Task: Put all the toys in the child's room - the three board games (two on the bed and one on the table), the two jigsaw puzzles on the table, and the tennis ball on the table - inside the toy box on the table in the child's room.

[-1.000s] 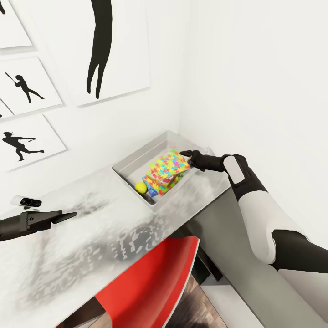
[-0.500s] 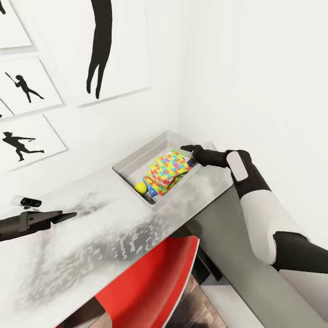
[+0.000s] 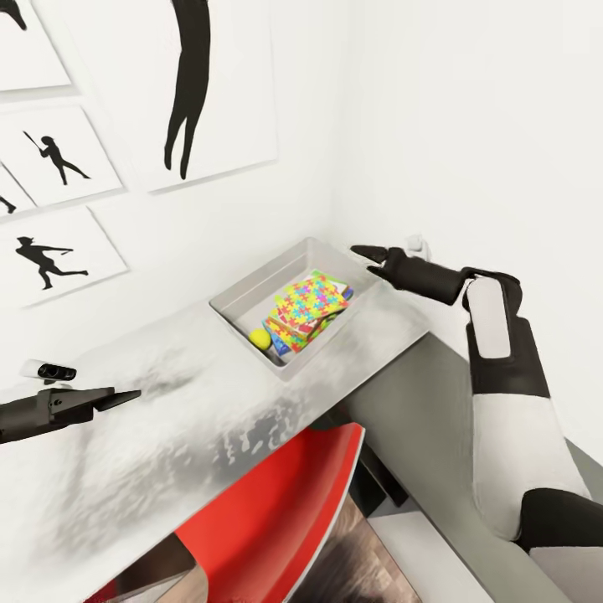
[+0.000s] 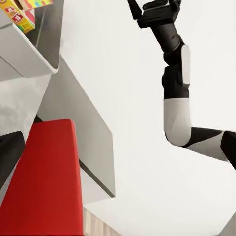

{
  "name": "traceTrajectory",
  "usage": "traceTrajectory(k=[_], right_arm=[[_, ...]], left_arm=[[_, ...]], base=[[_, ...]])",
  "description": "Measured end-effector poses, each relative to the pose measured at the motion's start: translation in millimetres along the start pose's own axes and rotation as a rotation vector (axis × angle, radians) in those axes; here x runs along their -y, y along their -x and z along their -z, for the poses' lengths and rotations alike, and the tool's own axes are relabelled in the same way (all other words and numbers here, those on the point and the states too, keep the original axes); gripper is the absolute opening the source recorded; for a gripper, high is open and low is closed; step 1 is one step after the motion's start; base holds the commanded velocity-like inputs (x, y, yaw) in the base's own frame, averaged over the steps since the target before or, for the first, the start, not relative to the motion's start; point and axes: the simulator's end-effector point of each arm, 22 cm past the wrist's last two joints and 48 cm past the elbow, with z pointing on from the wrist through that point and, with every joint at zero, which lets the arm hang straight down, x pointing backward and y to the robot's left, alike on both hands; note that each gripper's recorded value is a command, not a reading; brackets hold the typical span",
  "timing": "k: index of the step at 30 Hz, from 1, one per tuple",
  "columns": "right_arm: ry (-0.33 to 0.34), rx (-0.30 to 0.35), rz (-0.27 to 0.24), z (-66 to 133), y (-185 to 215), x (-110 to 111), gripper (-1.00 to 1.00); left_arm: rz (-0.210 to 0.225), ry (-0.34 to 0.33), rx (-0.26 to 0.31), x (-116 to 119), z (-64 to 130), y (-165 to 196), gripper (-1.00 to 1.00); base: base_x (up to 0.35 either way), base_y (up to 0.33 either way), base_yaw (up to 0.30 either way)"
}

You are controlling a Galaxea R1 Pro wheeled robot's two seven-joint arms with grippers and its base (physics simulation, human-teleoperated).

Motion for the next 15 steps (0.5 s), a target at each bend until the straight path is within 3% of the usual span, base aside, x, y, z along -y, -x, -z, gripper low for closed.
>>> traceTrajectory(k=[4, 9, 12, 15], right_arm=[[0.102, 0.007, -0.058, 43.5, -40.0, -5.8, 1.00], [0.223, -0.001, -0.201, 100.4, -113.1, -8.1, 1.00], [0.311, 0.081, -0.284, 145.7, -137.2, -5.3, 1.00], [0.364, 0.190, -0.291, 186.5, -156.0, -2.9, 1.00]], left_arm=[[-0.006, -0.002, 0.001, 3.0, 0.3, 0.9, 1.00], [-0.014, -0.004, 0.003, 7.1, 0.8, 2.0, 1.00], [-0.018, -0.005, 0.003, 9.5, 1.1, 2.7, 1.00], [-0.023, -0.007, 0.004, 11.9, 1.3, 3.4, 1.00]], base=[[-0.131, 0.000, 0.000], [-0.037, 0.000, 0.000], [-0.006, 0.000, 0.000], [-0.002, 0.000, 0.000]])
